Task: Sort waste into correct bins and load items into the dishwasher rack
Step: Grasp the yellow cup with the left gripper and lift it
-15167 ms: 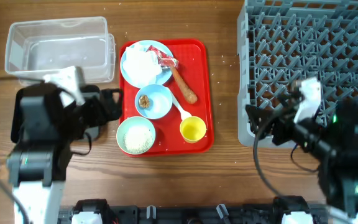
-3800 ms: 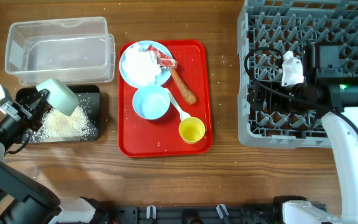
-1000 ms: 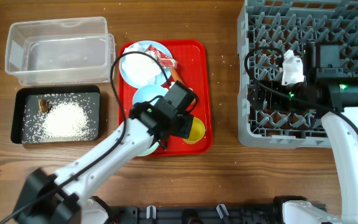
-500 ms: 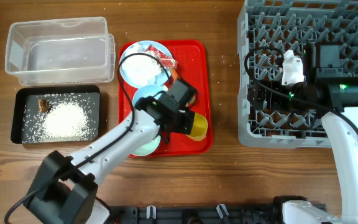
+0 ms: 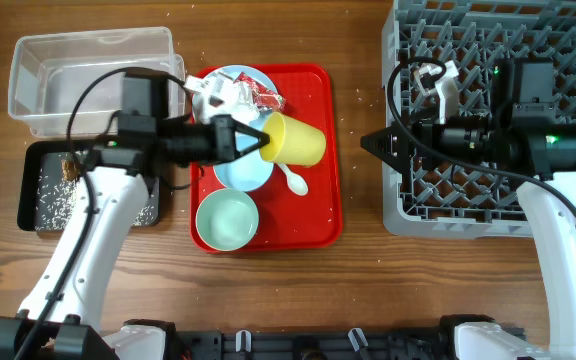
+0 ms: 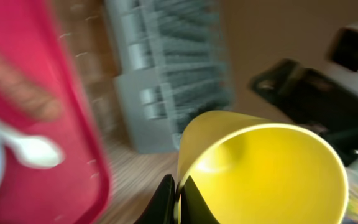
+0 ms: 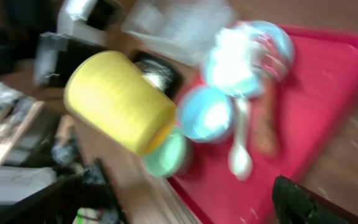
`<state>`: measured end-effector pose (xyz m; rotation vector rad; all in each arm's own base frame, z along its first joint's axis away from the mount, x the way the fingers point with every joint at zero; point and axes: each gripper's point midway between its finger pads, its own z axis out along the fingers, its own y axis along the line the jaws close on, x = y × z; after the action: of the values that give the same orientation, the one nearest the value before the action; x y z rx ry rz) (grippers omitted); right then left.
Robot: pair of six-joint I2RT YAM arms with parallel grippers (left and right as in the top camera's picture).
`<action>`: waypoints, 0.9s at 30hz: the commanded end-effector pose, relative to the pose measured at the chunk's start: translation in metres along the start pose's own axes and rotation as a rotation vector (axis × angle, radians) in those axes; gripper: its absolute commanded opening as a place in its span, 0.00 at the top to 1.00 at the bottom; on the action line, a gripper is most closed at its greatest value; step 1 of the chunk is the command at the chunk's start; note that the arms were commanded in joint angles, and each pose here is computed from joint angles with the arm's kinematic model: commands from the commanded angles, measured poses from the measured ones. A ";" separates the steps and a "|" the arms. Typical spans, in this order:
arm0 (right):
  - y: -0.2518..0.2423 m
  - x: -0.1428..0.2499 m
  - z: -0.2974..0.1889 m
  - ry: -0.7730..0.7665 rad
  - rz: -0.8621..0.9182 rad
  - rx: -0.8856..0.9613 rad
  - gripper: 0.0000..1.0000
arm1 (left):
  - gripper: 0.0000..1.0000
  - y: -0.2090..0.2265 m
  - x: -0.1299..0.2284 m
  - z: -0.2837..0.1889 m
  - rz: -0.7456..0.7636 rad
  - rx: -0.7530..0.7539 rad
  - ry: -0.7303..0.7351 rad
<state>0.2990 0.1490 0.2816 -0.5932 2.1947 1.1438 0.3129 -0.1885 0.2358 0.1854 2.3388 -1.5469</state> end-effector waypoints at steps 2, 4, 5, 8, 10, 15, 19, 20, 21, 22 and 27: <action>0.064 -0.023 -0.013 -0.117 -0.184 -0.344 0.00 | 0.96 -0.061 0.005 -0.025 0.128 0.346 0.067; 0.074 -0.025 -0.012 -0.123 -0.222 -0.395 0.00 | 0.96 -0.065 0.006 -0.024 0.143 0.361 0.074; 0.078 -0.025 -0.010 -0.119 -0.232 -0.406 0.00 | 0.96 -0.065 0.006 -0.024 0.143 0.361 0.075; 0.092 -0.022 0.003 -0.094 -0.279 -0.453 0.00 | 0.96 -0.068 0.007 -0.025 0.154 0.379 0.080; 0.095 -0.021 0.012 -0.078 -0.304 -0.449 0.00 | 0.96 -0.070 0.008 -0.026 0.161 0.393 0.085; 0.087 -0.017 0.042 -0.012 -0.262 -0.357 0.00 | 0.96 -0.072 0.009 -0.027 0.162 0.406 0.091; 0.089 -0.018 0.064 0.011 -0.252 -0.328 0.04 | 0.96 -0.073 0.008 -0.027 0.171 0.406 0.089; 0.092 -0.018 0.068 0.014 -0.253 -0.325 0.07 | 0.96 -0.073 0.008 -0.027 0.173 0.406 0.088; 0.095 -0.019 0.071 0.013 -0.261 -0.329 0.09 | 0.96 -0.073 0.008 -0.027 0.177 0.407 0.087; 0.097 -0.019 0.073 0.013 -0.263 -0.330 0.11 | 0.96 -0.073 0.008 -0.027 0.180 0.407 0.086; 0.104 -0.017 0.078 0.022 -0.276 -0.341 0.32 | 0.96 -0.074 0.005 -0.028 0.204 0.409 0.080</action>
<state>0.2632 0.2676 0.3200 -1.0363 1.8446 1.4168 0.2871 -0.1922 0.2945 0.4891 2.0223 -1.9052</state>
